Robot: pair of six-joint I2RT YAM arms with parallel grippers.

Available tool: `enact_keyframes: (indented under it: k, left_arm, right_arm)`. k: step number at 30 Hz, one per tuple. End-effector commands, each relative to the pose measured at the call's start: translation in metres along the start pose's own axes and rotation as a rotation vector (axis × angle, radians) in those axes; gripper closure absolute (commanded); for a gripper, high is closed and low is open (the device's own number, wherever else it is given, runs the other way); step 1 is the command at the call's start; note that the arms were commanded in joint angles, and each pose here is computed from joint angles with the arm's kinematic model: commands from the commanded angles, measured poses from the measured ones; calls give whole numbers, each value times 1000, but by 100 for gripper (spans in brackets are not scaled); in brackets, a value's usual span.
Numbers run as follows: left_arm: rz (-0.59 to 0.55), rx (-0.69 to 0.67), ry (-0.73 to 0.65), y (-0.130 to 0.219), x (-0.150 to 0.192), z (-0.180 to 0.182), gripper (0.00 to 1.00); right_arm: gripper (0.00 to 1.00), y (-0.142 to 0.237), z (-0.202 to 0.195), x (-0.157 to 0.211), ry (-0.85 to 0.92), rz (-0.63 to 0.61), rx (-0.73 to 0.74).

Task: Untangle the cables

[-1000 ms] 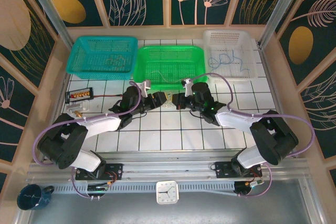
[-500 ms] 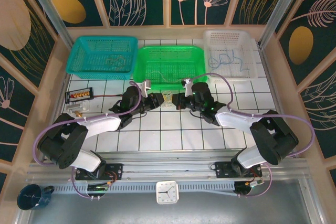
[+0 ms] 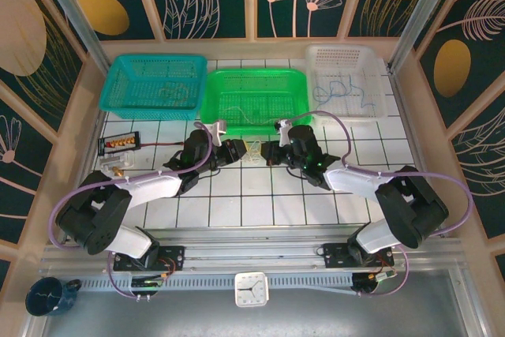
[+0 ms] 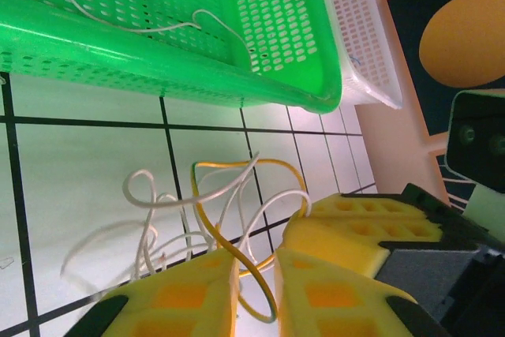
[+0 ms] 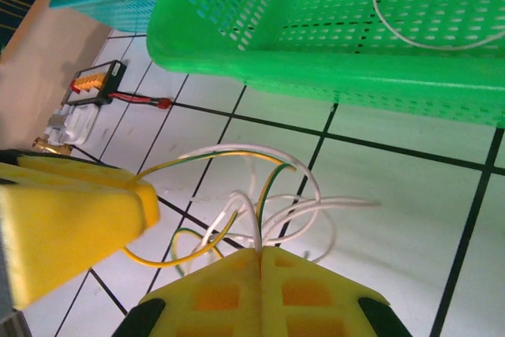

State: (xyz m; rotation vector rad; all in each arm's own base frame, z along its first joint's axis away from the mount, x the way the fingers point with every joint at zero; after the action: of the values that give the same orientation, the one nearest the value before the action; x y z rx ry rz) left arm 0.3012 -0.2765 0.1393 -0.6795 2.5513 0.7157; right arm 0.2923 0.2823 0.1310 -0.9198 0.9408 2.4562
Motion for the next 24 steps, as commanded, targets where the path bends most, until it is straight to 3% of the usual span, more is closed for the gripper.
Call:
enact_keyframes:
  k: [1, 5, 11, 16, 24]
  left_arm:
    - [-21, 16, -22, 3, -6, -8, 81]
    - [-19, 22, -23, 2, -6, -8, 85]
    - [-10, 21, -23, 0, -4, -7, 79]
    - [-9, 12, -19, 0, -3, -4, 62]
    - [-8, 9, -20, -3, -4, -3, 61]
  right_arm:
    - [100, 4, -5, 0, 22, -10, 20]
    - [100, 5, -5, -1, 21, -11, 18]
    - [100, 6, -2, -3, 25, -17, 9]
    - [100, 8, 1, -6, 26, -23, 4]
    - [100, 10, 4, -8, 30, -29, -3]
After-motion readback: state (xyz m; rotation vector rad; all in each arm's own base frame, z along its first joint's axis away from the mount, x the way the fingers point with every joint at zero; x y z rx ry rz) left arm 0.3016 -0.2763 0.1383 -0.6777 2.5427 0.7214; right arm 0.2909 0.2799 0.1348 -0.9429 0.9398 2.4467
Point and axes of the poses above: each hand's point on the last joint's axis, 136 mm out from that joint toward the fingers, its own y axis back along the fingers, its own z axis along the line the jaws close on, x = y × z, the point moved 1 cm from there along y, back along the fingers, and after that the axes turned 2 degrees about -y, right-handed, at the moved point
